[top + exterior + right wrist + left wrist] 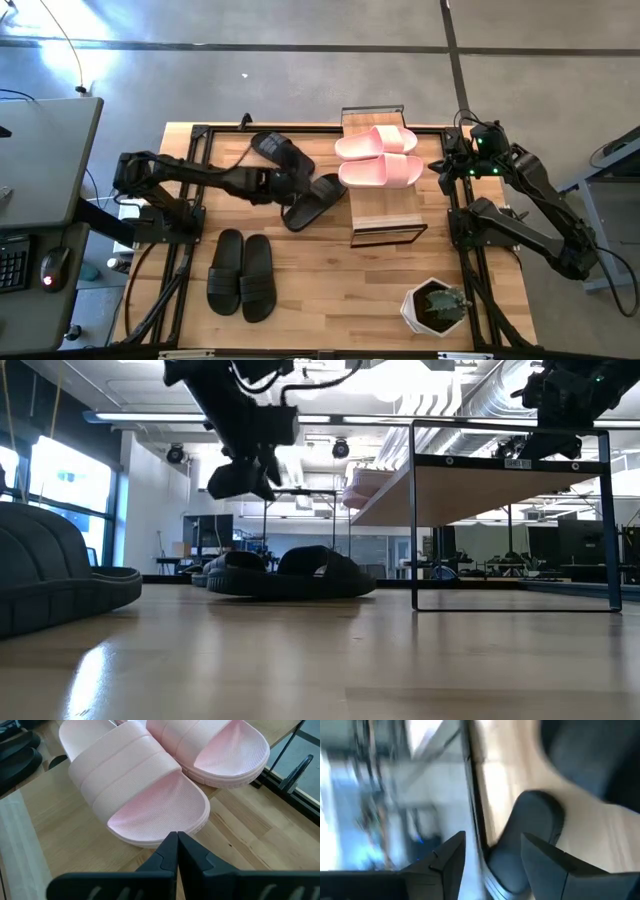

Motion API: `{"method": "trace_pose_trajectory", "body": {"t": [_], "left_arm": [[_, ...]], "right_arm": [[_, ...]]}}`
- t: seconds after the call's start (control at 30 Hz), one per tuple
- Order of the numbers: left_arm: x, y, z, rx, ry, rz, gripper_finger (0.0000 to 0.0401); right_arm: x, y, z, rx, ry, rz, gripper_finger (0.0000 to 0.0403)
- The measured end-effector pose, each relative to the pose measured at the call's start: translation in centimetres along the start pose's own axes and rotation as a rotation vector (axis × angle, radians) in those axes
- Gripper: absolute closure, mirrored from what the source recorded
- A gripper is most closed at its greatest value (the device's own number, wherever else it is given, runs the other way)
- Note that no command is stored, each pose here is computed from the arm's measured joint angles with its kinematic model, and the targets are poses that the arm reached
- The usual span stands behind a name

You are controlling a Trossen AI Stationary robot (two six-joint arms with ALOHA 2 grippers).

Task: Pick and place slides into the shelf
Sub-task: Put the black slide under the shelf

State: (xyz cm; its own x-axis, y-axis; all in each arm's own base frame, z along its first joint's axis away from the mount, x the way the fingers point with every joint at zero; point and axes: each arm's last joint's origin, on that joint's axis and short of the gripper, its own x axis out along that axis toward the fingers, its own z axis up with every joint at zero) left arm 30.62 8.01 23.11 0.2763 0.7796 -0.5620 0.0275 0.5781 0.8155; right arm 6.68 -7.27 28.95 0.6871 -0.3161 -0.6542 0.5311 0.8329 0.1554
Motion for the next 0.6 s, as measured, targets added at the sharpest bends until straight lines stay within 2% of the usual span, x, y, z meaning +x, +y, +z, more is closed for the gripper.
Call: {"method": "trace_pose_trajectory", "body": {"t": [0.07,0.2,0.3,0.4,0.5,0.6], "left_arm": [[1.0,1.1,-1.2,-0.179,0.063,0.006,0.0235],[3.7,2.9,-4.4,-0.409,0.220,-0.001,0.0246],[5.7,3.8,-6.4,-0.582,0.265,-0.088,0.0254],[7.0,4.9,-7.8,-0.762,0.243,-0.183,0.0258],[7.8,5.7,-9.1,-0.858,0.258,-0.201,0.0261],[8.5,5.8,-9.7,-0.865,0.281,-0.200,0.0261]], "right_arm": [[0.0,0.0,0.0,0.000,0.000,-0.001,0.0402],[0.0,0.0,0.0,0.000,0.000,0.000,0.0402],[0.0,0.0,0.0,0.002,0.000,0.000,0.0402],[0.0,0.0,0.0,0.002,0.000,0.000,0.0402],[0.0,0.0,0.0,0.003,0.000,-0.001,0.0402],[0.0,0.0,0.0,0.003,0.000,-0.001,0.0402]]}}
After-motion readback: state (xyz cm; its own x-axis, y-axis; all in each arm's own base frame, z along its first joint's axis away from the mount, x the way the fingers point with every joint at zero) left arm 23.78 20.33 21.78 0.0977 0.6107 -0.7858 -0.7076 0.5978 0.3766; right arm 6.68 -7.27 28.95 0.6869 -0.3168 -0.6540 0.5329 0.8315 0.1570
